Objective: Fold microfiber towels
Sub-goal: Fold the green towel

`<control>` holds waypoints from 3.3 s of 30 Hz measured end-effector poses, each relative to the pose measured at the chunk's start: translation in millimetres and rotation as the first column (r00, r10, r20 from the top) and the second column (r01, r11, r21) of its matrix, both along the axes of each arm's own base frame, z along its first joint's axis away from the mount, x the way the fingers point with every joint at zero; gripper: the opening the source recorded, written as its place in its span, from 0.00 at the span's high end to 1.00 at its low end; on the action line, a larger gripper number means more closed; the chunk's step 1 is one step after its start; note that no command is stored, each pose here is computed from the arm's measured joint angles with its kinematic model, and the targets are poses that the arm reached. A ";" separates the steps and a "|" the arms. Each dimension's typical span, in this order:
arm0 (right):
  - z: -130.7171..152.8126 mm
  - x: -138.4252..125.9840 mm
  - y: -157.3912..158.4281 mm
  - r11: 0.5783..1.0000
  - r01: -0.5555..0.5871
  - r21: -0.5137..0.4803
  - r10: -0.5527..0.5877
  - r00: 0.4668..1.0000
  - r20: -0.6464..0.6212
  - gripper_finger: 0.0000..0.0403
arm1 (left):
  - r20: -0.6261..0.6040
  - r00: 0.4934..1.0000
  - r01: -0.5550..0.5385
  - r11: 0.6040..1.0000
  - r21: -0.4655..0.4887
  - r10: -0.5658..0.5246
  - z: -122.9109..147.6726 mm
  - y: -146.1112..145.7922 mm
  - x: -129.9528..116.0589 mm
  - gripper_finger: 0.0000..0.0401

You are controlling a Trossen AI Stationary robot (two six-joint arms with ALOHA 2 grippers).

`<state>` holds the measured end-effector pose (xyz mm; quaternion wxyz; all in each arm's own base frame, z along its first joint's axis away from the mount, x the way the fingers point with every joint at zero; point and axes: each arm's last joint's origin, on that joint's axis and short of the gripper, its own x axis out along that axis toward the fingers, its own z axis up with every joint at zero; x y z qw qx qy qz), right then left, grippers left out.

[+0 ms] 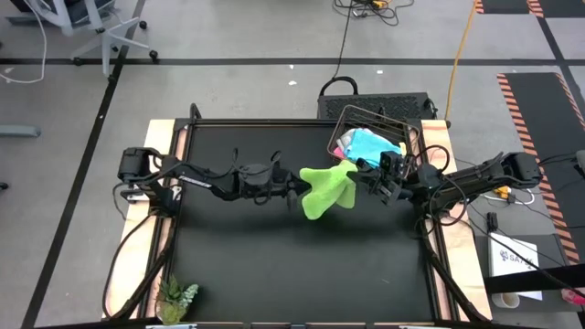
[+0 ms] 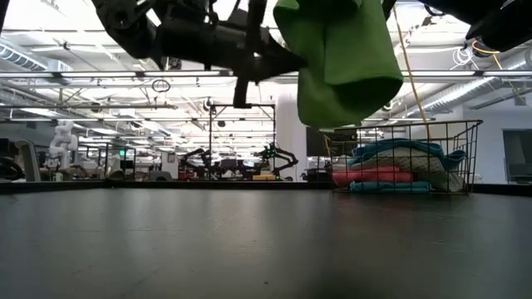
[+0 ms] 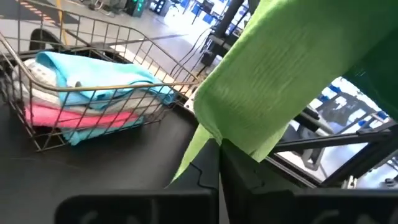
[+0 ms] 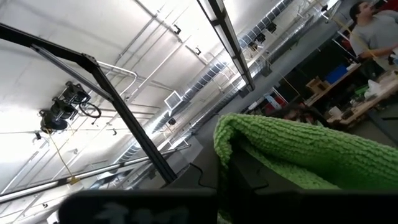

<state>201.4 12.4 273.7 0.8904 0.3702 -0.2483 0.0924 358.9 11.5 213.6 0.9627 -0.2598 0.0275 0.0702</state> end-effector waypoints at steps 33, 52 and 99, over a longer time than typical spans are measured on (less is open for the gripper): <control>-45.0 12.3 14.7 0.977 -0.110 0.182 0.183 0.870 -0.458 0.99 | -0.064 0.952 -0.283 0.942 0.183 0.299 130.8 -32.9 -161.0 1.00; -52.7 12.4 14.4 0.988 -0.089 0.127 0.143 0.835 -0.532 0.99 | 0.055 0.989 -0.141 0.981 0.136 0.134 128.9 -48.0 -125.2 1.00; -19.3 114.8 -4.0 0.614 -0.153 -0.775 -0.683 0.389 -0.618 0.99 | 0.127 0.983 -0.142 0.989 0.044 0.136 116.4 -41.5 -91.9 1.00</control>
